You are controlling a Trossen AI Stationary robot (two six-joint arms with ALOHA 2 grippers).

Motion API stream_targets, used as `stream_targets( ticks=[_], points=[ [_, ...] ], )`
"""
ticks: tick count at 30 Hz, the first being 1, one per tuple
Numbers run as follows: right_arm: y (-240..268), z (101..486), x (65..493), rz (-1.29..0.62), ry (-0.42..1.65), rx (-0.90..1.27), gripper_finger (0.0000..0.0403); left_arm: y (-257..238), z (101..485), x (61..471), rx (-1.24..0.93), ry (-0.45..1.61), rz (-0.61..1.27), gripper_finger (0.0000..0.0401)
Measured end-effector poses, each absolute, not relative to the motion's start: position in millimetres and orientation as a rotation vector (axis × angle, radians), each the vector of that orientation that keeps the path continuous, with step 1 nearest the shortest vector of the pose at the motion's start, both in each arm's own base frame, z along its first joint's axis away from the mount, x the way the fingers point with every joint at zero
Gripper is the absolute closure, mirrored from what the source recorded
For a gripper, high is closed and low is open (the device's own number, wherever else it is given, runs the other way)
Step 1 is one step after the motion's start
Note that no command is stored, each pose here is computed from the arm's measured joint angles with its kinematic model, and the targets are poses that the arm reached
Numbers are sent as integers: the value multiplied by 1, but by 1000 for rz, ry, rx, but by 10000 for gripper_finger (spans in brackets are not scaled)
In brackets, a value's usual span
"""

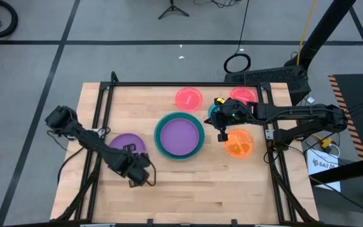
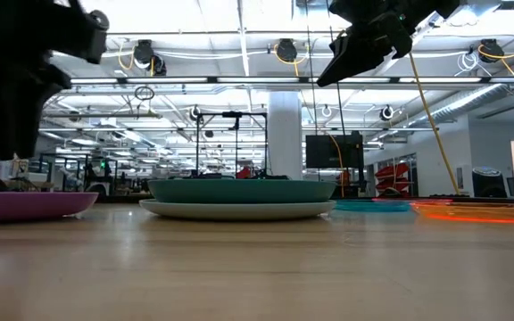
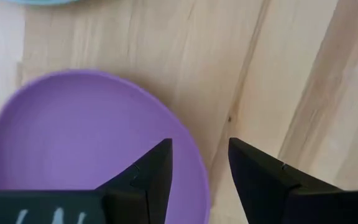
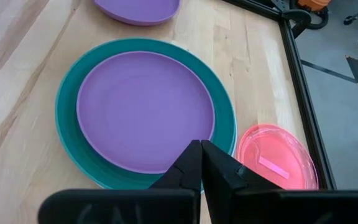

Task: Stack plastic plates
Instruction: Stack the violet plate on the violet plate

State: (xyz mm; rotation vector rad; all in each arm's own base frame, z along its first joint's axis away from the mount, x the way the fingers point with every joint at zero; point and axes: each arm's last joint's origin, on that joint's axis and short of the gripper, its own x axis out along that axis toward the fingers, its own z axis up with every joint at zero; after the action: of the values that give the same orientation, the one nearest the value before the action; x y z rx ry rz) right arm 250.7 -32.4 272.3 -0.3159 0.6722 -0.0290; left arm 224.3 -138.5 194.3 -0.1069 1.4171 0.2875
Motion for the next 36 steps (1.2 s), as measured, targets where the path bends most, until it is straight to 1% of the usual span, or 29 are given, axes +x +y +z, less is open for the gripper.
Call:
stream_targets(
  ticks=[7,18,24,27,36],
  points=[
    [-33,273,251,-29,664,-324,401,-144,174,203,-119,1450,366,238],
    [-33,273,251,-25,664,-333,401,-144,150,197,-190,1398,357,238],
    [-33,273,251,-25,664,-334,401,-141,142,192,-186,1405,367,240],
    [-33,273,251,-25,664,-334,401,-141,142,191,-182,1409,369,258],
    [-32,273,251,-25,665,-334,401,-140,142,191,-168,1411,376,354]
  ],
)
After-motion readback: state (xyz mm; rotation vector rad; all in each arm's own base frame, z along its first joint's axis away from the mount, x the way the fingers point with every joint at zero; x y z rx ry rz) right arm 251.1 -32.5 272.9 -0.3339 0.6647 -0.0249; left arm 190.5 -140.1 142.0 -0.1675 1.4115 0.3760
